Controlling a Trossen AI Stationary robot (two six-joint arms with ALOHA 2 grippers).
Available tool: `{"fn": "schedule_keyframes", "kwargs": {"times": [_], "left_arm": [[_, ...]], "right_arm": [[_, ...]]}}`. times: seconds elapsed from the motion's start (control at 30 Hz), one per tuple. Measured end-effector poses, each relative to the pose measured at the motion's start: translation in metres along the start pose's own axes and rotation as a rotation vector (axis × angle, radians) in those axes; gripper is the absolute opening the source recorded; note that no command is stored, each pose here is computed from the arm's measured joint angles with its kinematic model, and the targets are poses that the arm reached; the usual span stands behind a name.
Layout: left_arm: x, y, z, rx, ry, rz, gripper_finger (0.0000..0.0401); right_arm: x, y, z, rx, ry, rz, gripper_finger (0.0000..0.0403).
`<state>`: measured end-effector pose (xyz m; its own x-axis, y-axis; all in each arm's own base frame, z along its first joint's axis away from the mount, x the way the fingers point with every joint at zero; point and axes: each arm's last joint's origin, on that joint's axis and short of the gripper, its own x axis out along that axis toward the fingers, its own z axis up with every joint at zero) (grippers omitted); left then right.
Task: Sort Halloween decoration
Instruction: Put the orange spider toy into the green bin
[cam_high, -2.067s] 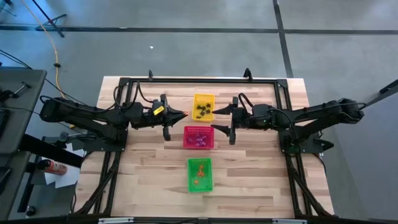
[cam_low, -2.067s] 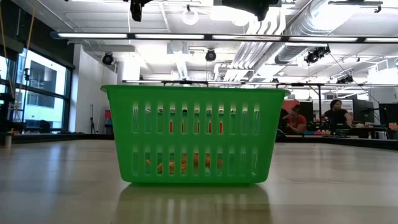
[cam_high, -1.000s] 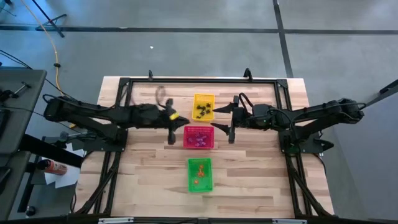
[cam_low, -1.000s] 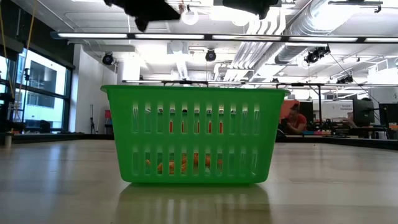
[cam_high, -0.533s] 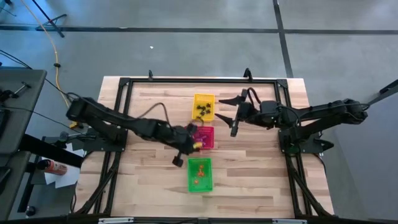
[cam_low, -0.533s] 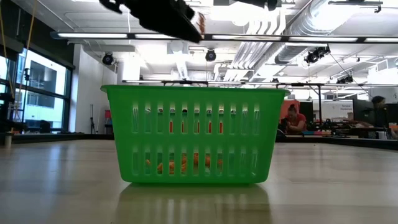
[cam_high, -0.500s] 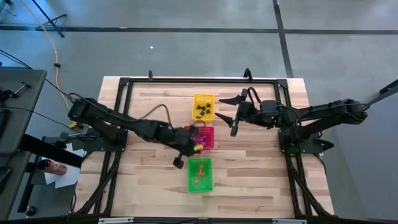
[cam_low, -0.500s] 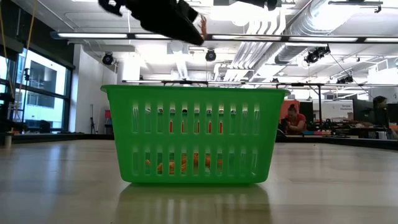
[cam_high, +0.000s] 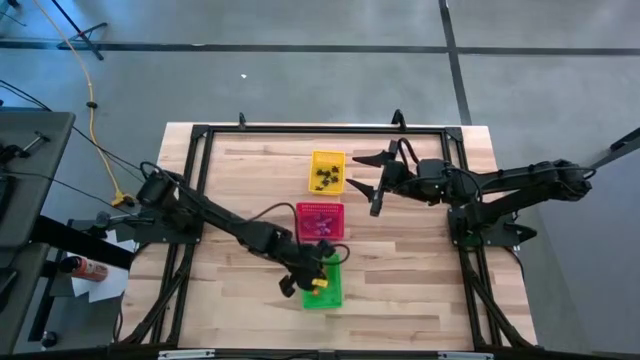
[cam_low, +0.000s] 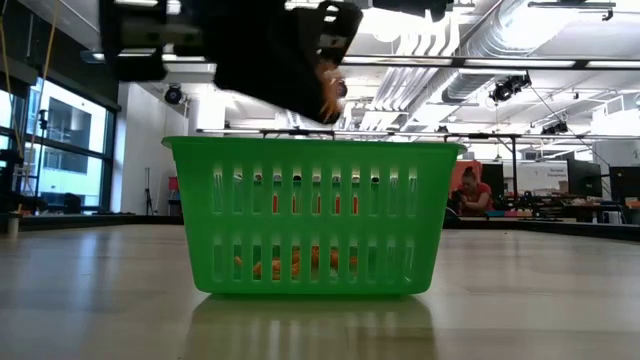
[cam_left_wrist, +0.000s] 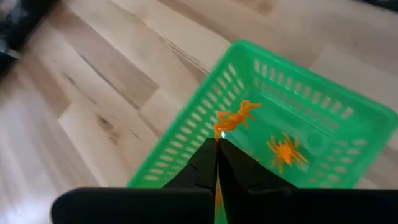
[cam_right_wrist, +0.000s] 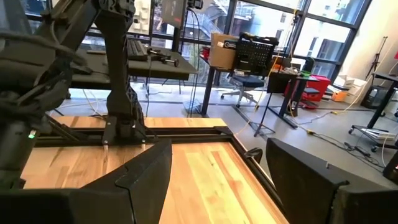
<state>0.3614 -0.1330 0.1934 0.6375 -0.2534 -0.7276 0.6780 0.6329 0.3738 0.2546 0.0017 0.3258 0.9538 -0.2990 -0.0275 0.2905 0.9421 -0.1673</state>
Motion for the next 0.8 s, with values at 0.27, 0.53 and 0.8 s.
{"fn": "schedule_keyframes", "kwargs": {"times": [0.27,0.53,0.8], "left_arm": [[0.017,-0.011,-0.010,0.009,0.076,-0.050,0.0000],[0.035,-0.016,-0.024,-0.013,0.163,-0.065,0.0000],[0.036,-0.016,-0.024,-0.011,0.167,-0.055,0.0000]], "right_arm": [[0.000,0.000,0.000,0.011,0.000,0.000,0.0257],[0.000,0.000,-0.002,0.059,0.016,0.002,0.0257],[0.000,0.000,-0.002,0.064,0.020,0.003,0.0257]]}}
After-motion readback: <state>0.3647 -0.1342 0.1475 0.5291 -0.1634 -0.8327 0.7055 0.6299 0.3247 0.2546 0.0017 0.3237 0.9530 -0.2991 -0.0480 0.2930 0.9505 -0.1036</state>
